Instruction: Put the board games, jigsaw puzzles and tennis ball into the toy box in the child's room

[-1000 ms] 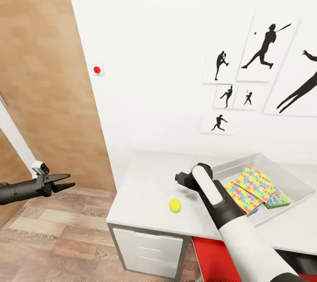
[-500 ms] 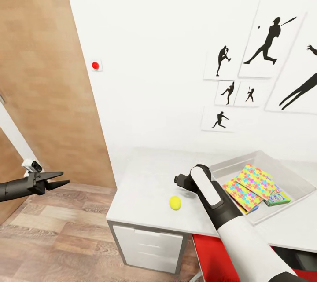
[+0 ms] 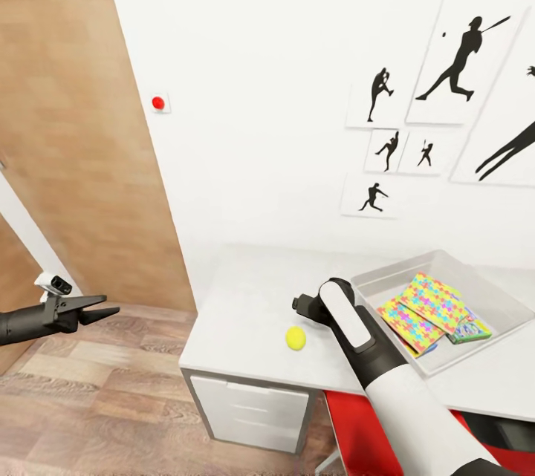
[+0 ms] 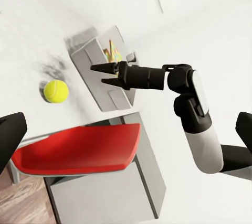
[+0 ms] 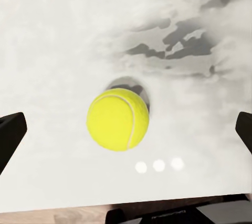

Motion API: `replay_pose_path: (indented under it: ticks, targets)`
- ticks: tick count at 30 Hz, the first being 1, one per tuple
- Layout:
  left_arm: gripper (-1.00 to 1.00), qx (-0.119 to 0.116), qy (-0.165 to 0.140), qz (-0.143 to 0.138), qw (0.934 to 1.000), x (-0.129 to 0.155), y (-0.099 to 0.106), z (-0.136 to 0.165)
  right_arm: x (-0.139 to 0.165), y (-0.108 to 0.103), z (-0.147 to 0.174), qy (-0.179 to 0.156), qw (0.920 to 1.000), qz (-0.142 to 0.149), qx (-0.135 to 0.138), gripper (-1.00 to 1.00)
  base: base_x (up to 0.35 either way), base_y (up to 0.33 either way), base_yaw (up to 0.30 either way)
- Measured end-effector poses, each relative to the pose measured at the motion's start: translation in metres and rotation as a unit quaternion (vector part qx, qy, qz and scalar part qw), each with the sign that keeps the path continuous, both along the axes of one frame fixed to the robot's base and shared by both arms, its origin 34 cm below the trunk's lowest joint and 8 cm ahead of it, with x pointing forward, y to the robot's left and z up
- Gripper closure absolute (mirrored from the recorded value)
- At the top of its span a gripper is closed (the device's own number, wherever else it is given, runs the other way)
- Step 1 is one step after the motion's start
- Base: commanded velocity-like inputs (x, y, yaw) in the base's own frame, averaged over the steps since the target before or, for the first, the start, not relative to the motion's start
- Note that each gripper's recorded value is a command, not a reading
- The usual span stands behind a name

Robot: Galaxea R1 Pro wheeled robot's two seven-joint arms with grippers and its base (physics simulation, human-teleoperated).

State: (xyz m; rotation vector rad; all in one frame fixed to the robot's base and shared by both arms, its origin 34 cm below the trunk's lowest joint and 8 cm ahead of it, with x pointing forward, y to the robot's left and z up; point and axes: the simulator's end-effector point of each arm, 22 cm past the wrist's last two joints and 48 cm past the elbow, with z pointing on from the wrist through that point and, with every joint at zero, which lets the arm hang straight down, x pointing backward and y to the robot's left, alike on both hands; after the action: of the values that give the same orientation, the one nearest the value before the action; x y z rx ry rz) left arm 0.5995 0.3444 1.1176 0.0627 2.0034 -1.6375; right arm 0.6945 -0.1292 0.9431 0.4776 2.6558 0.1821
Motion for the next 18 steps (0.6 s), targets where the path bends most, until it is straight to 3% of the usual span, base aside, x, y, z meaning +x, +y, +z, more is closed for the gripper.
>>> replay_pose_path:
  ticks: [13,18]
  targets:
    - [-1.00,0.000,0.012,0.000,0.9999,0.002,0.000,-0.011,0.005,-0.001,-0.006,0.004,1.0000,-0.001,0.000,-1.00,0.000,0.000,0.000]
    - [-1.00,0.000,0.016,0.000,0.9999,0.003,0.000,-0.015,0.000,-0.004,-0.021,0.022,0.9997,-0.003,-0.006,-1.00,0.045,0.099,0.000]
